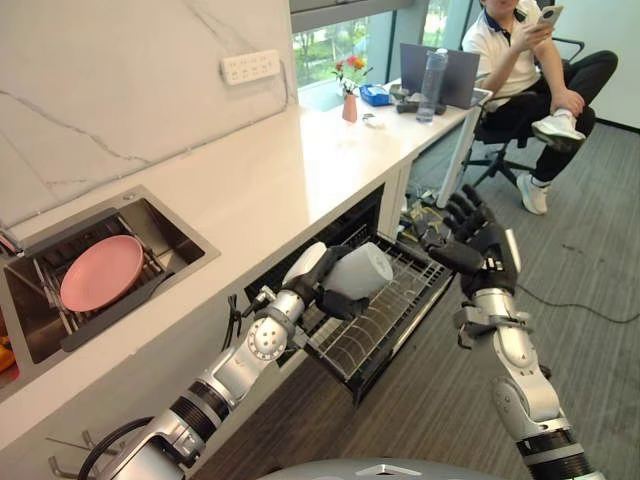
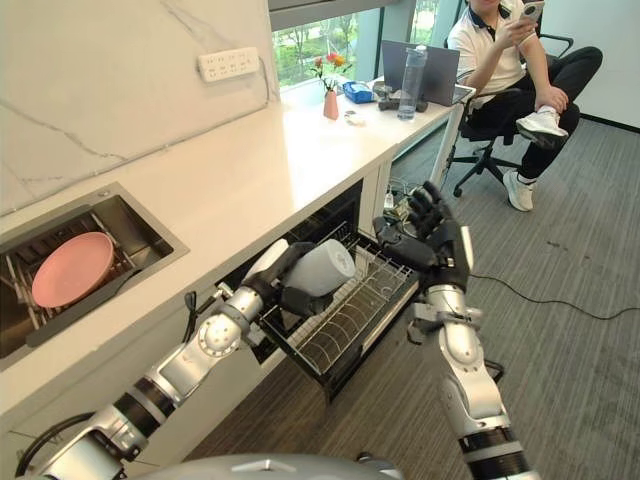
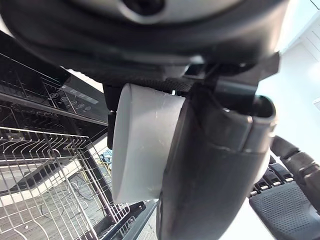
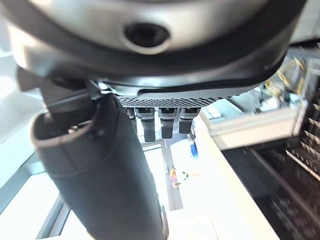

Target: Place the dishes in the dishwasher.

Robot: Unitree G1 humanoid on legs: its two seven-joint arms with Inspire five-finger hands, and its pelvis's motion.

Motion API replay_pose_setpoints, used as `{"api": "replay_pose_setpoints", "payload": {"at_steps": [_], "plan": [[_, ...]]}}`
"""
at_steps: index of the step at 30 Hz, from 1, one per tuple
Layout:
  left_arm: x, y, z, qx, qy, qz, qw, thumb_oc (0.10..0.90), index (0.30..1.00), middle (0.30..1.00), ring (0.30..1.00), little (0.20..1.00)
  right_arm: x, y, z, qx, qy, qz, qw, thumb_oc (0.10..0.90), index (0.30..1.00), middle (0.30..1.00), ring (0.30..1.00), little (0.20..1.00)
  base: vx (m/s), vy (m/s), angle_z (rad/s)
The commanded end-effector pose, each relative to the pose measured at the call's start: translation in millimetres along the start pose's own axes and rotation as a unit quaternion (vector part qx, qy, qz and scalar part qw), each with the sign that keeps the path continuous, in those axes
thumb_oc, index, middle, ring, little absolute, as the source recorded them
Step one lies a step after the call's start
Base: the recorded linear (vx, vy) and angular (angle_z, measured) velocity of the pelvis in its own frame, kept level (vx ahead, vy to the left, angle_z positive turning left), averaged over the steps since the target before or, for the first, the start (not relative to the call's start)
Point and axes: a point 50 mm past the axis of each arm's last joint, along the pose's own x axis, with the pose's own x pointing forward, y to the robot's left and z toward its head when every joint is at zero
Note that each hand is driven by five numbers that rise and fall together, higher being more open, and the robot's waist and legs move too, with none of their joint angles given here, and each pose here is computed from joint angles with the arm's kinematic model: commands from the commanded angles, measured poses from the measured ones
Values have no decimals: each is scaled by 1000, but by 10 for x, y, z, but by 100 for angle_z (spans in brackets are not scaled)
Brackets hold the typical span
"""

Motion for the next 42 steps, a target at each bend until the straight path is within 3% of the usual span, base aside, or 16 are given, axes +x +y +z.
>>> {"api": "replay_pose_setpoints", "payload": {"at_steps": [1,8,16,17,21,26,42], "plan": [[198,291,370,8,-93,43,995,400,300,300,300,300,161,350,339,122,-72,141,980,800,900,900,900,900,0,0,0],[168,296,388,13,-101,17,995,400,300,300,300,300,136,411,257,100,-14,228,968,800,900,900,900,900,-1,-9,8],[157,320,382,15,-100,14,995,400,300,300,300,300,143,349,180,35,8,225,974,800,900,900,900,900,0,-1,2],[159,339,379,15,-98,15,995,400,300,300,300,300,172,246,132,-26,20,204,978,800,900,900,900,900,0,0,0],[164,346,383,16,-100,12,995,400,300,300,300,300,180,129,60,-106,41,192,975,800,900,900,900,900,0,0,0],[178,377,375,29,-100,13,994,400,300,300,300,300,193,43,74,-167,48,193,966,800,900,900,900,900,0,0,0],[205,326,403,33,-105,-11,994,400,300,300,300,300,195,310,-192,-120,115,274,947,800,900,900,900,900,-1,-1,0]]}}
